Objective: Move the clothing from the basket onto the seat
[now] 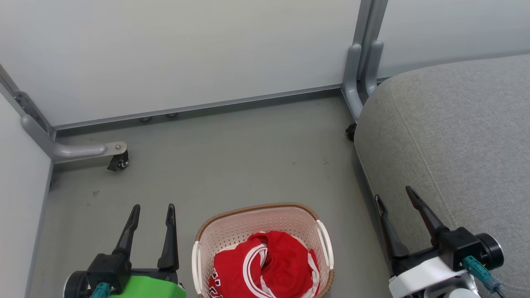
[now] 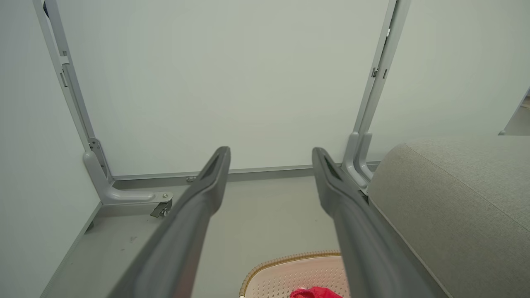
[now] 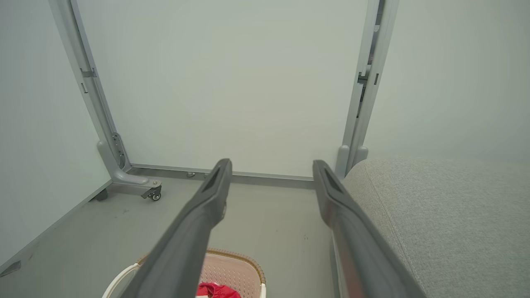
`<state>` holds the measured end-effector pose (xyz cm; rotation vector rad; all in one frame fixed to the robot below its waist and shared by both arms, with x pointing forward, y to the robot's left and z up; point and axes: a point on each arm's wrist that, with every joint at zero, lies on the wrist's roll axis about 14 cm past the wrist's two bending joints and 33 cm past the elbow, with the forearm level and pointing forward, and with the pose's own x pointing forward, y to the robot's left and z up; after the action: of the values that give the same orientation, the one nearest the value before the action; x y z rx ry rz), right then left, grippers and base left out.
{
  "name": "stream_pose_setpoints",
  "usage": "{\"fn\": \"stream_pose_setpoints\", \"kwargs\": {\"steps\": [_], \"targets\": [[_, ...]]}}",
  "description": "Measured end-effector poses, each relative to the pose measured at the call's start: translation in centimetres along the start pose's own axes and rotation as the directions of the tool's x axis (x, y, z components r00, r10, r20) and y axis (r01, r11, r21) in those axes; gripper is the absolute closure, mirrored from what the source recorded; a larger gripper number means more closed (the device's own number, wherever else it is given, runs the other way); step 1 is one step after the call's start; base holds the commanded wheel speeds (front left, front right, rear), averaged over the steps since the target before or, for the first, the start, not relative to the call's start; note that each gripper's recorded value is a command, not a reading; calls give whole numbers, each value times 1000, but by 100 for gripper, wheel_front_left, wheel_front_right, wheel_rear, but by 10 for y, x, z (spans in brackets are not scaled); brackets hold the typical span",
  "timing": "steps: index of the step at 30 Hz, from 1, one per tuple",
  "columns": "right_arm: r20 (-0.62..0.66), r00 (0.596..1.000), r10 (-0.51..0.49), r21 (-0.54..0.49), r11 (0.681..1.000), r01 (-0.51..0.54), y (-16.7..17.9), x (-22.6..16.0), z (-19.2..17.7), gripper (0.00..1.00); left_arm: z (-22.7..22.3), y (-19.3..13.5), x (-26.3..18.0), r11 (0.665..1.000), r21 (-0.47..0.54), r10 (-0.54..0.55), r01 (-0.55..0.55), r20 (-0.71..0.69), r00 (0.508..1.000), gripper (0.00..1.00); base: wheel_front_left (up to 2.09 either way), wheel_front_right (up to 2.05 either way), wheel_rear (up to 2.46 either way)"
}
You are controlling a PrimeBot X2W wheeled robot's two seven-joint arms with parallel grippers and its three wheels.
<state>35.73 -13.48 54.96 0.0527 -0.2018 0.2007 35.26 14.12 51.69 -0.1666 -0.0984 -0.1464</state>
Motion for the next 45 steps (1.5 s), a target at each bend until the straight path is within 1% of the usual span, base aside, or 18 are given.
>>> {"fn": "stream_pose_setpoints", "kwargs": {"steps": [9,16,19,24,29,32,34,36,38,42,45], "targets": [[-2,1000,-5,0,1000,5,-2,-1,0,0,-4,-5,0,1000,2,-14,14,-11,1000,0,0,0,0],[-19,1000,-14,2,1000,15,-5,0,-6,0,-17,-10,1,999,4,-34,34,-52,998,0,0,0,0],[-21,1000,-21,3,1000,21,-8,6,-9,0,-25,-12,5,999,5,-43,44,-76,996,0,0,0,0],[-41,999,-24,3,1000,24,-13,20,-19,0,-41,-22,21,996,17,-89,92,-120,989,0,0,0,0],[-68,998,-18,-8,1000,18,-15,33,-33,0,-64,-35,35,988,5,-149,153,-180,972,0,0,0,0],[-85,996,-16,-18,1000,14,-17,43,-43,0,-86,-46,41,978,12,-197,206,-242,950,0,0,0,0],[-93,996,-17,-23,1000,15,-19,49,-49,0,-105,-54,43,968,13,-234,249,-297,926,0,0,0,0],[-103,995,-19,-27,999,17,-22,55,-56,0,-121,-65,44,948,22,-290,316,-344,893,0,0,0,0],[-115,993,-17,-28,1000,13,-22,60,-64,0,-133,-72,50,932,20,-328,361,-372,868,0,0,0,0],[-139,990,-11,-32,999,6,-23,69,-79,0,-158,-75,60,919,-2,-357,395,-432,828,0,0,0,0],[-152,988,-12,-32,999,7,-26,76,-90,0,-177,-76,68,902,-4,-382,432,-474,793,0,0,0,0]]}}
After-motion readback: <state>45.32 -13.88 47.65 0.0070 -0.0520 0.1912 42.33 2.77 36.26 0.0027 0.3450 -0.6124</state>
